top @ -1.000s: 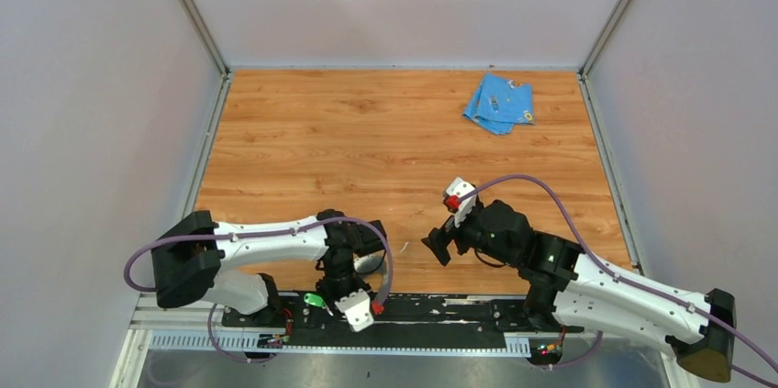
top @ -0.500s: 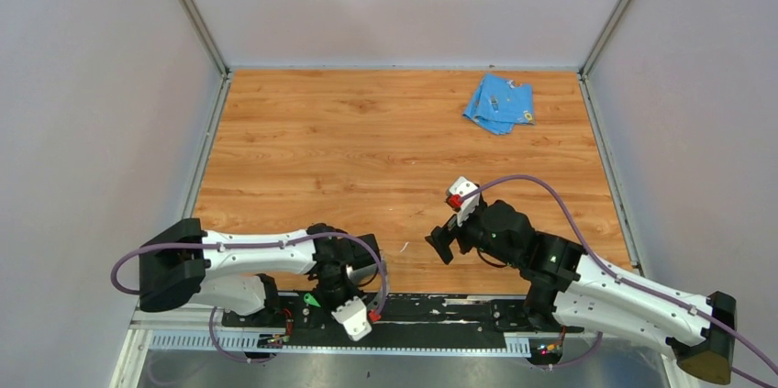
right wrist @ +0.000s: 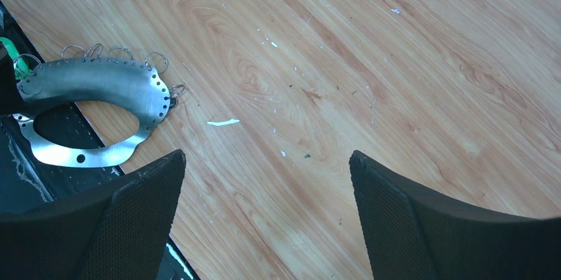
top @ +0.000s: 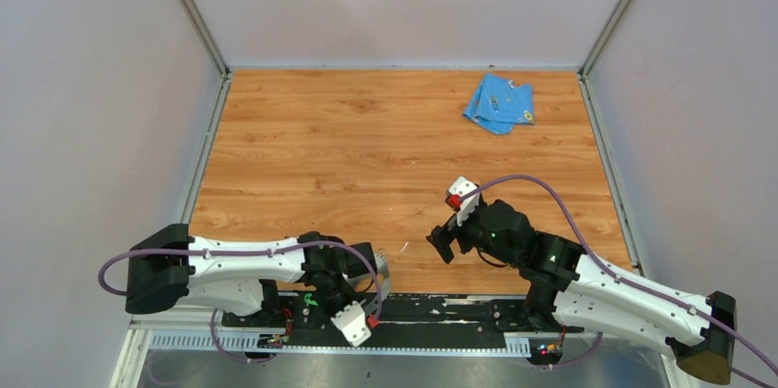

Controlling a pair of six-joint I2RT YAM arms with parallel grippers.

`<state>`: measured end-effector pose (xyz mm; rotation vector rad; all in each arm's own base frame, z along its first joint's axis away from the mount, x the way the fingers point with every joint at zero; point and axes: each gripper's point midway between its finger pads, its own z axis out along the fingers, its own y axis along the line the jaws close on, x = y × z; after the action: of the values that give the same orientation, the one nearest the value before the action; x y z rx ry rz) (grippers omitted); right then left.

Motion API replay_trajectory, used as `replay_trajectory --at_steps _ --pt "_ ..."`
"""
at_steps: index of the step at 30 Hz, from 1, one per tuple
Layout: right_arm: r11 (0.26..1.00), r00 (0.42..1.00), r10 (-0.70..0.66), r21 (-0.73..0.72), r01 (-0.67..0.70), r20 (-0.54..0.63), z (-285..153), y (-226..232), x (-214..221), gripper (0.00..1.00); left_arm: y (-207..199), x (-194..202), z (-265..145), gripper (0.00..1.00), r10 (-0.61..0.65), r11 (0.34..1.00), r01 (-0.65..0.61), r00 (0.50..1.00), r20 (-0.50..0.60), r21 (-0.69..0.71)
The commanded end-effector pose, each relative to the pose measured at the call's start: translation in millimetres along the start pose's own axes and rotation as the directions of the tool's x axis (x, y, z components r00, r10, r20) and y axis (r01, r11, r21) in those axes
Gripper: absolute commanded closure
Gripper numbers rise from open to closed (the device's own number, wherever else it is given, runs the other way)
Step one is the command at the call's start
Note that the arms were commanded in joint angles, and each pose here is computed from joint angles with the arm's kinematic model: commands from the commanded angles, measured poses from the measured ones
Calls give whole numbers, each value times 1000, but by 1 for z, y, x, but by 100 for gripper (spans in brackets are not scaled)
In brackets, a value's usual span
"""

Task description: Put the keys on the keyring

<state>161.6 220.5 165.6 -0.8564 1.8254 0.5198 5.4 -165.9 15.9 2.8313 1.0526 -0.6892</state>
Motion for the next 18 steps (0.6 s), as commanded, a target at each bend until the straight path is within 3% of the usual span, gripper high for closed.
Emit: replay_trajectory --at_steps 1,4,7,11,15,16,18 --pt "999 1000 -6 40 6 8 -2 -9 -3 6 -4 6 5 87 -8 1000 8 1000 -28 -6" --pt "999 1000 -6 39 6 9 -2 -9 -4 11 -5 5 5 100 10 1000 -11 1000 -15 -12" --pt "999 1000 -7 36 6 19 -3 -9 -9 18 5 -2 -6 100 56 996 -56 998 -8 -71" --pt "999 998 -24 26 23 66 -6 -9 -26 19 45 -15 -46 100 119 957 -127 992 -46 -260" --pt "999 988 -12 33 7 155 -15 -12 -51 19 83 -45 -102 100 -1 909 44 995 104 -415" --pt "999 985 -12 32 6 170 -17 -12 -55 7 91 -54 -117 100 -41 894 112 985 171 -433" --pt "1000 979 -11 7 10 205 -23 -8 -68 0 105 -75 -152 100 -70 862 213 949 308 -461"
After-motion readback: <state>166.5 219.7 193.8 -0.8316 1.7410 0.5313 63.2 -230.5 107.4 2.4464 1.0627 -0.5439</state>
